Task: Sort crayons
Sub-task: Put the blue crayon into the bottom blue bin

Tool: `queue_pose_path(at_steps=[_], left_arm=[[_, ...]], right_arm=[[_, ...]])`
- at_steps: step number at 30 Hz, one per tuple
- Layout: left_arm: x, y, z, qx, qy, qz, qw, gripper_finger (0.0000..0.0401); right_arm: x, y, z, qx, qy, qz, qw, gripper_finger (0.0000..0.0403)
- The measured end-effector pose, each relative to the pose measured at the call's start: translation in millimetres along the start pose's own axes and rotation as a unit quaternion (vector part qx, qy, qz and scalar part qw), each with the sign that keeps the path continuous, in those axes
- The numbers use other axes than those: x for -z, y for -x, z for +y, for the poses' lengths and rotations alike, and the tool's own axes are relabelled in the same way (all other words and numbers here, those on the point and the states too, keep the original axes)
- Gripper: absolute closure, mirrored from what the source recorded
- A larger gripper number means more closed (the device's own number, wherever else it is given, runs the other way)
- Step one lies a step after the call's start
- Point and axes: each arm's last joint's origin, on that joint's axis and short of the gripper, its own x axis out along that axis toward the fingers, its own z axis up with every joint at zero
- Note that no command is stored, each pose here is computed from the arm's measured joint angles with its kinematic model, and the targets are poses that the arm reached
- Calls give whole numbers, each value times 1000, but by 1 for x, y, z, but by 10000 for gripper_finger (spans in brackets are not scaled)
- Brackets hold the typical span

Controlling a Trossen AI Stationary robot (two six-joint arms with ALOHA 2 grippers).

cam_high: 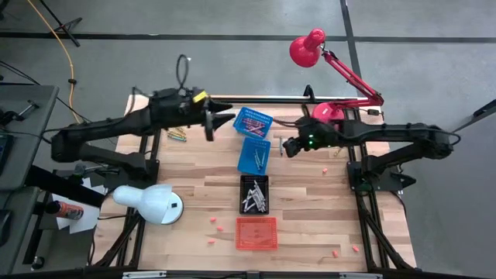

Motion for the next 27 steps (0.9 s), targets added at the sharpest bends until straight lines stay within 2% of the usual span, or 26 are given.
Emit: queue_pose_path(at_steps=[5,9,15,20,23,27], left_arm=[[-9,25,-13,15,-20,-32,999,215],[-25,47,-17,28,-22,-89,995,215],[-39,74,-15,9,-40,-141,989,215],[-44,86,-15,7,-41,-159,986,215],[-44,89,-15,7,-41,-161,986,215],[-42,89,-15,5,-41,-151,988,215]], right_arm=[[4,-25,0,33,-37,25,998,185],[5,-53,-12,97,-98,58,989,185],[4,-107,-31,153,-119,97,976,185],[6,-137,-44,193,-138,87,968,185],[8,-146,-51,225,-150,73,960,185],[8,-151,-54,234,-153,71,957,185]])
